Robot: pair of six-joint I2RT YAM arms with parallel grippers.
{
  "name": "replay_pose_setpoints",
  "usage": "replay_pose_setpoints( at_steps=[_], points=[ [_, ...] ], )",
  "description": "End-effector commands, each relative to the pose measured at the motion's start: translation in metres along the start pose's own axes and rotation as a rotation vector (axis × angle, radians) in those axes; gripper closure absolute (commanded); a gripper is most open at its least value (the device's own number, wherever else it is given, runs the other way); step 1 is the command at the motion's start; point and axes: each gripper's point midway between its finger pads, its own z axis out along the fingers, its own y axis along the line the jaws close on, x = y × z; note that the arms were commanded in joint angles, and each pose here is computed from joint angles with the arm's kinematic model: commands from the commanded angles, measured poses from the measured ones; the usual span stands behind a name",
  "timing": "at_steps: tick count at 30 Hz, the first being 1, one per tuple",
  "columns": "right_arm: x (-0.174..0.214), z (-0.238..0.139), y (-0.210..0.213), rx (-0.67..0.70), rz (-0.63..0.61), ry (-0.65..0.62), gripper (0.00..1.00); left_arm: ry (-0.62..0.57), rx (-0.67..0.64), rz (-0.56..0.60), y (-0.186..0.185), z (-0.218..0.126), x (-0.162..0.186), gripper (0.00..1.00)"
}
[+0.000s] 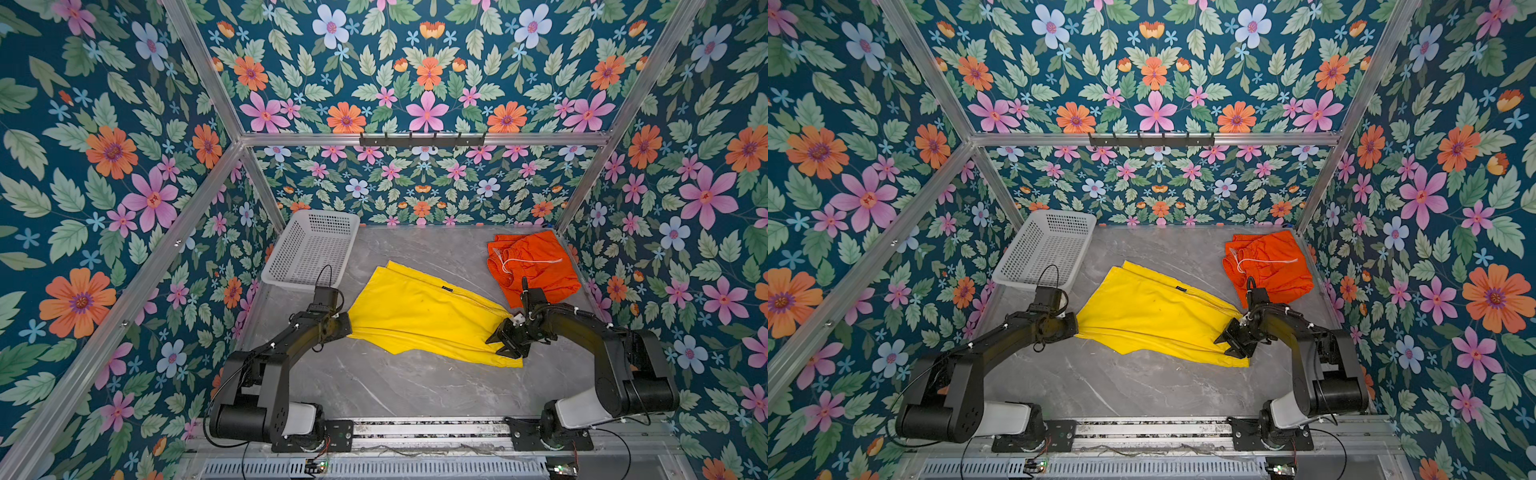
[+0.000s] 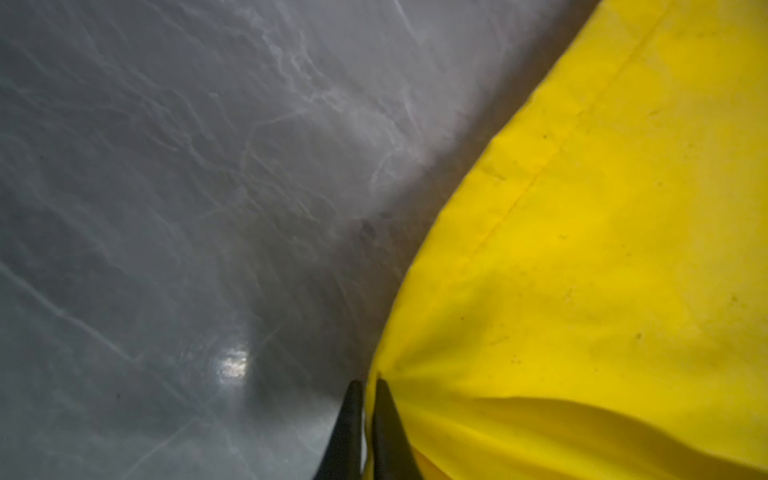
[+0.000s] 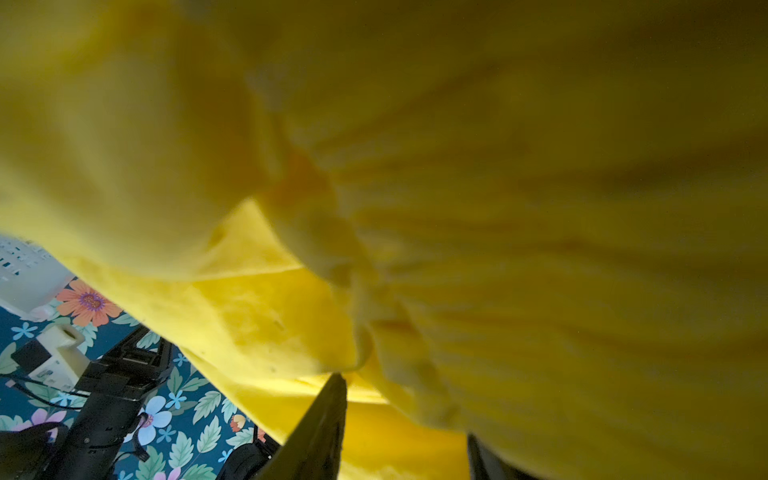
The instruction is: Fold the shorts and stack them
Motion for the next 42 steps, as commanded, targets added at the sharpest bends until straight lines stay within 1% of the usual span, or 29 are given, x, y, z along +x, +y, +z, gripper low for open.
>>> replay_pose_setpoints(
  at_steps=[1,3,5,8,10,13,15,18,21,22,24,27,30,34,36,38,42],
  points=[
    [-0.006,-0.014,0.021,-0.06,-0.075,-0.054,0.51,-0.059,0.021,0.01,-0.006,-0.006,-0.018,0.69],
    [-0.007,-0.031,0.04,-0.114,-0.126,-0.093,0.51,-0.101,0.053,0.013,-0.016,-0.018,-0.034,0.59],
    [-0.007,-0.049,0.054,-0.145,-0.162,-0.132,0.5,-0.139,0.078,0.023,-0.025,-0.033,-0.049,0.55],
    [-0.01,-0.076,0.06,-0.183,-0.172,-0.198,0.49,-0.209,0.145,0.059,-0.046,-0.059,-0.072,0.54],
    [-0.016,-0.088,0.052,-0.195,-0.148,-0.229,0.48,-0.263,0.203,0.104,-0.066,-0.075,-0.084,0.54],
    [-0.029,-0.103,0.027,-0.224,-0.063,-0.283,0.46,-0.334,0.346,0.222,-0.112,-0.094,-0.093,0.53],
    [-0.036,-0.108,0.01,-0.278,0.014,-0.294,0.46,-0.382,0.47,0.364,-0.158,-0.107,-0.087,0.48],
    [-0.042,-0.117,-0.011,-0.337,0.132,-0.271,0.47,-0.407,0.622,0.592,-0.224,-0.119,-0.064,0.46],
    [-0.049,-0.12,-0.019,-0.4,0.174,-0.269,0.47,-0.392,0.755,0.805,-0.283,-0.123,-0.03,0.47],
    [-0.054,-0.124,-0.025,-0.411,0.201,-0.29,0.48,-0.379,0.783,0.873,-0.299,-0.121,-0.018,0.47],
    [-0.058,-0.123,-0.029,-0.405,0.209,-0.297,0.48,-0.357,0.843,1.013,-0.336,-0.119,0.01,0.47],
    [-0.061,-0.121,-0.033,-0.387,0.226,-0.304,0.48,-0.317,0.956,1.173,-0.387,-0.115,0.057,0.45],
    [-0.065,-0.124,-0.04,-0.381,0.244,-0.329,0.48,-0.293,1.048,1.323,-0.429,-0.109,0.107,0.42],
    [-0.074,-0.14,-0.056,-0.433,0.312,-0.402,0.48,-0.247,1.152,1.437,-0.464,-0.101,0.161,0.41],
    [-0.077,-0.148,-0.064,-0.454,0.345,-0.432,0.48,-0.239,1.146,1.488,-0.473,-0.09,0.182,0.4],
    [-0.077,-0.151,-0.067,-0.455,0.35,-0.445,0.48,-0.231,1.124,1.537,-0.476,-0.078,0.196,0.39],
    [-0.078,-0.15,-0.071,-0.438,0.364,-0.463,0.48,-0.181,1.061,1.584,-0.477,-0.05,0.219,0.36]
  ],
)
